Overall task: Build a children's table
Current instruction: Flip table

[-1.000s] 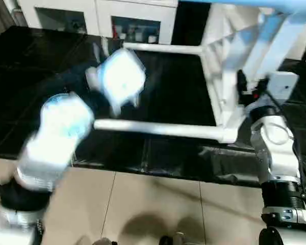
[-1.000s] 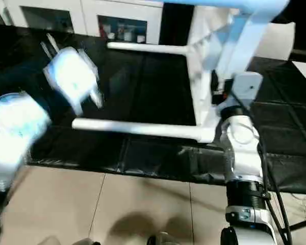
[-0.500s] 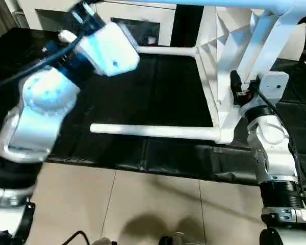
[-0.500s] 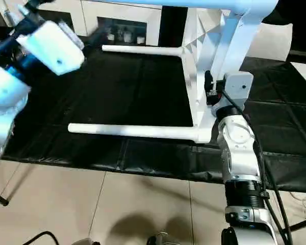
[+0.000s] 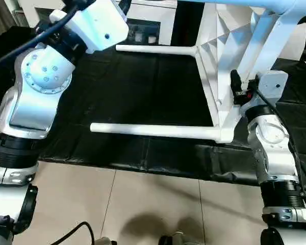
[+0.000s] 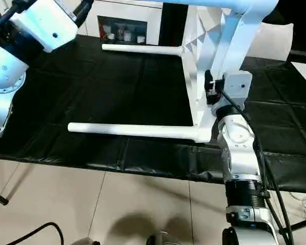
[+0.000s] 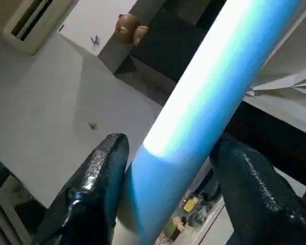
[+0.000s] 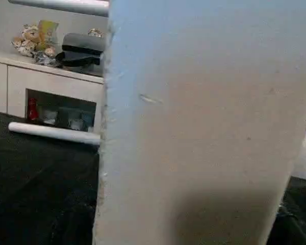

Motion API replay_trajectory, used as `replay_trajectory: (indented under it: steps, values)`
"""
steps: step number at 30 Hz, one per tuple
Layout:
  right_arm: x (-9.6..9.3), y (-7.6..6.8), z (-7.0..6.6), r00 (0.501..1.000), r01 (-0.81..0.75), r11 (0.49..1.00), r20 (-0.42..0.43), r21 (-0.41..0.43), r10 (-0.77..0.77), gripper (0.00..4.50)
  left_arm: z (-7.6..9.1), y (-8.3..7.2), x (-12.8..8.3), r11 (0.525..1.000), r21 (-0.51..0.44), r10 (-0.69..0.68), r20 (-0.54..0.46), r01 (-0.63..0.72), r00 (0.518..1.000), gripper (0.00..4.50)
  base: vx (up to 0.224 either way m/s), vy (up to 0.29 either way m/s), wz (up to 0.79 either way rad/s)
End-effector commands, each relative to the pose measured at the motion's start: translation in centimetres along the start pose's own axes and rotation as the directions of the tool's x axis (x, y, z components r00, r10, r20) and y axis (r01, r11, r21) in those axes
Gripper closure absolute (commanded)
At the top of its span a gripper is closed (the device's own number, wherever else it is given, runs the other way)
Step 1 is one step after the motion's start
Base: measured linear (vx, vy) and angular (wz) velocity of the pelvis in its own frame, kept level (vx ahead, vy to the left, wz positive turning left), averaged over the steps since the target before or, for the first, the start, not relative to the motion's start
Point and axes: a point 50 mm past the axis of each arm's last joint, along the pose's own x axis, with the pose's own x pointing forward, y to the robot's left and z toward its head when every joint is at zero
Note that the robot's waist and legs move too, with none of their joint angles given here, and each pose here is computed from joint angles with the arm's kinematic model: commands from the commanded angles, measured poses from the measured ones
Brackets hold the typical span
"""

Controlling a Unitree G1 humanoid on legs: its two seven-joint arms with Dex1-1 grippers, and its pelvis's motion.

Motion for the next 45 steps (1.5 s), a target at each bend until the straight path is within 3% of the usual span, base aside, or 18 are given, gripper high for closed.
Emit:
replay_trajectory:
  steps: [1,7,10,11,13,14,16,20,21,25,27,29,30,32,34,37,40,45]
  values:
    - [0.7,0.2,3.7,0.986,-0.039,0.990,0.158,-0.138,0.061,2.54,0.6,0.5,0.6,1.000,0.011,0.010,0.035,-0.010,0.999,1.94,0.000,0.000,0.00]
    - [1.0,0.0,4.4,0.981,-0.046,0.982,0.176,-0.181,0.078,2.54,0.1,0.6,1.0,1.000,0.012,0.003,0.010,-0.003,1.000,2.26,0.000,0.000,0.00]
    - [1.4,-0.2,5.3,0.974,-0.075,0.965,0.189,-0.250,0.125,2.54,-0.4,1.1,1.2,0.999,-0.010,0.037,-0.015,-0.037,0.999,2.36,0.000,0.000,0.00]
    - [1.7,-0.5,6.0,0.968,-0.098,0.946,0.190,-0.309,0.162,2.54,-0.8,1.6,1.2,0.995,-0.062,0.078,-0.040,-0.080,0.996,2.39,0.000,0.000,0.00]
    - [1.8,-0.8,6.4,0.966,-0.101,0.939,0.192,-0.328,0.171,2.54,-1.1,1.8,1.2,0.991,-0.087,0.097,-0.053,-0.101,0.994,2.43,0.000,0.000,0.00]
    - [2.2,-1.6,7.5,0.964,-0.100,0.933,0.199,-0.346,0.177,2.54,-1.6,2.4,1.1,0.972,-0.179,0.137,-0.088,-0.151,0.987,2.44,0.000,0.000,0.00]
    - [2.4,-2.0,8.2,0.961,-0.099,0.922,0.204,-0.373,0.185,2.54,-1.9,2.5,0.9,0.960,-0.219,0.155,-0.106,-0.175,0.982,2.46,0.000,0.000,0.00]
    - [3.8,-4.5,13.1,0.944,-0.078,0.858,0.238,-0.507,0.227,2.54,-3.7,1.8,0.1,0.865,-0.418,0.200,-0.223,-0.279,0.954,2.48,0.000,0.000,0.00]
    - [3.8,-4.5,13.1,0.944,-0.078,0.858,0.238,-0.508,0.227,2.54,-3.7,1.8,0.1,0.863,-0.420,0.200,-0.224,-0.280,0.954,2.48,0.000,0.000,0.00]
    - [4.6,-5.2,15.3,0.932,-0.172,0.811,0.174,-0.559,0.317,2.54,-4.5,0.5,-0.5,0.775,-0.545,0.188,-0.284,-0.319,0.940,2.49,0.000,0.000,0.00]
    - [5.0,-5.4,16.6,0.905,-0.312,0.747,0.055,-0.587,0.422,2.54,-4.8,-1.1,-0.9,0.749,-0.594,0.124,-0.311,-0.294,0.942,2.50,0.000,0.000,0.00]
    - [5.1,-5.5,16.9,0.887,-0.372,0.715,0.000,-0.592,0.462,2.54,-4.9,-1.7,-1.0,0.740,-0.609,0.100,-0.320,-0.285,0.942,2.51,0.000,0.000,0.00]
    - [5.1,-5.2,17.3,0.839,-0.484,0.655,-0.096,-0.580,0.536,2.19,-5.0,-2.5,-1.1,0.725,-0.631,0.068,-0.332,-0.275,0.941,2.53,0.000,0.000,0.00]
    - [5.2,-4.6,17.7,0.802,-0.540,0.647,-0.095,-0.538,0.589,1.80,-5.1,-2.8,-1.1,0.722,-0.635,0.054,-0.344,-0.275,0.937,2.58,0.000,0.000,0.00]
    - [5.5,-4.0,17.9,0.787,-0.555,0.652,-0.074,-0.516,0.612,1.71,-5.2,-3.0,-1.1,0.720,-0.636,0.046,-0.356,-0.278,0.933,2.60,0.000,0.000,0.00]
    - [5.9,-3.3,17.1,0.767,-0.578,0.617,-0.099,-0.534,0.634,1.33,-5.6,-3.5,-1.2,0.717,-0.637,0.025,-0.381,-0.282,0.924,2.64,0.000,0.000,0.00]
    - [6.3,-3.1,17.2,0.766,-0.571,0.622,-0.074,-0.536,0.639,1.14,-5.9,-3.9,-1.4,0.716,-0.638,0.005,-0.401,-0.284,0.916,2.64,0.000,0.000,0.00]
    - [6.4,-2.4,18.3,0.720,-0.569,0.623,0.042,-0.537,0.693,0.60,-6.1,-5.6,-2.1,0.667,-0.675,-0.043,-0.458,-0.316,0.888,2.65,0.000,0.000,0.00]
